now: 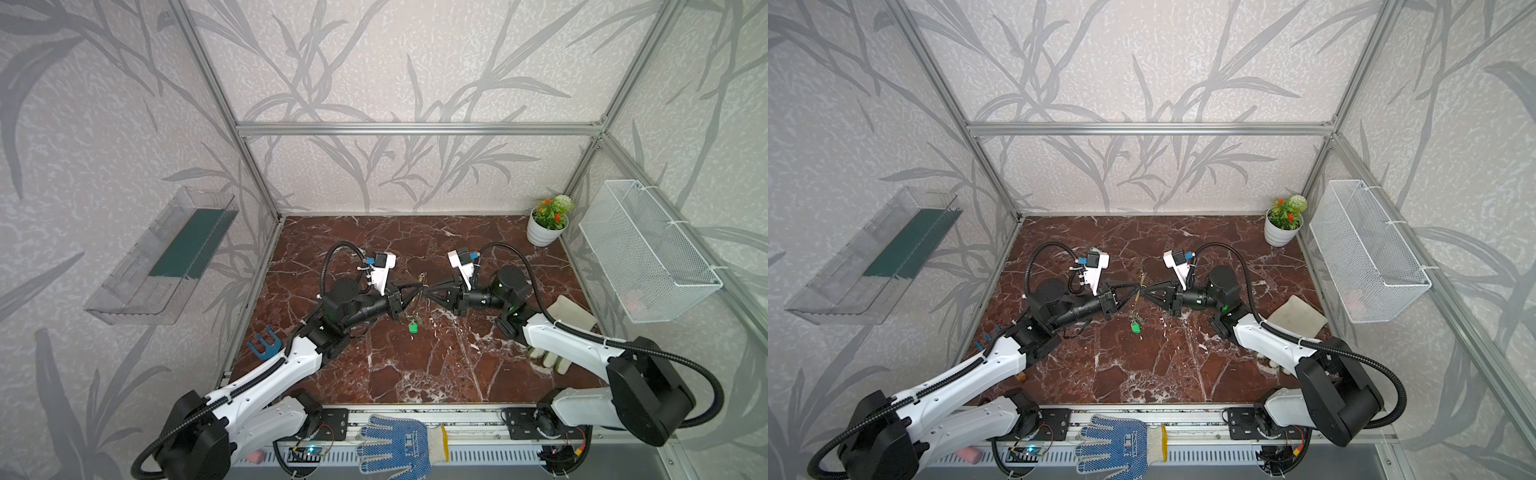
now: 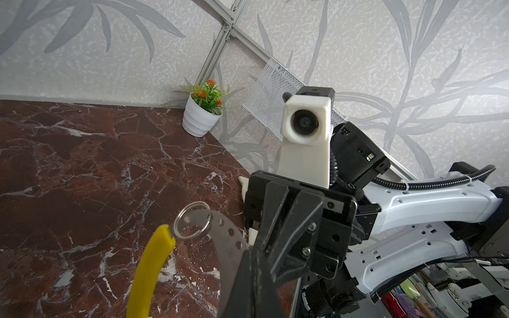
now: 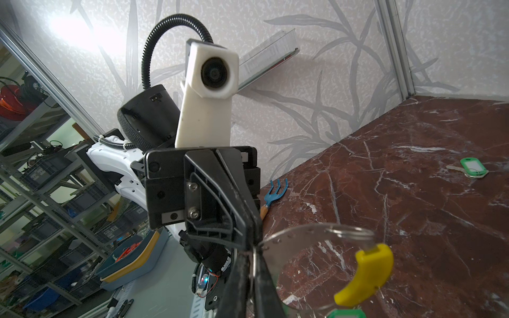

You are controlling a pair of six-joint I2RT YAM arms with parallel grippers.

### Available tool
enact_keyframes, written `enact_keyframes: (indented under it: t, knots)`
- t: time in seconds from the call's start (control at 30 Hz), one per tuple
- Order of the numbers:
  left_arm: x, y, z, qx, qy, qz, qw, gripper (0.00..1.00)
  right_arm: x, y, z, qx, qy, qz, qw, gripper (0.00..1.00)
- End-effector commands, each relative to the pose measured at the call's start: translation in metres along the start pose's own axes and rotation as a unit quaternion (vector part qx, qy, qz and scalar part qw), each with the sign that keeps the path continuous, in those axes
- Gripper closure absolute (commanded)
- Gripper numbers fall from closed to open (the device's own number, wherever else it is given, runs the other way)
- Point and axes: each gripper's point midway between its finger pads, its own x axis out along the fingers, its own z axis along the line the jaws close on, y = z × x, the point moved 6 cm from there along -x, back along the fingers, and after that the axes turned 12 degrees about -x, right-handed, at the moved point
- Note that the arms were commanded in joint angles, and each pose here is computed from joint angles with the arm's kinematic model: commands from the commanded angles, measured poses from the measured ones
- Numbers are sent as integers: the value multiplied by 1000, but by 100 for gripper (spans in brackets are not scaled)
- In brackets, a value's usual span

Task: Put the keys on the keyring
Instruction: 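Grasp the keyring rim near the yellow grip with the left gripper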

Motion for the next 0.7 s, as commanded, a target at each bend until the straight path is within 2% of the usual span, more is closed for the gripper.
enact_keyframes:
  t: [0.0, 0.17, 0.3, 0.47, 0.53, 0.67]
  knots:
    - [-2, -3, -12, 4, 24, -6, 1000, 100, -3, -9, 6, -30, -7, -19, 999, 86]
    - [-4, -6, -9, 6, 10, -25, 1000, 100, -11, -11, 1, -26, 11, -34, 999, 85]
    - [-4, -7, -10, 7, 10, -28, 1000, 100, -11, -12, 1, -25, 11, -33, 999, 100]
    - [0, -5, -12, 3, 28, -12, 1000, 100, -10, -11, -1, -23, 8, -32, 999, 100]
    - [1, -3, -12, 3, 34, -6, 999, 84, -10, -11, -1, -24, 8, -32, 999, 100]
    - [1, -1, -11, 1, 37, -2, 999, 79, -10, -12, 0, -13, 4, -34, 999, 100]
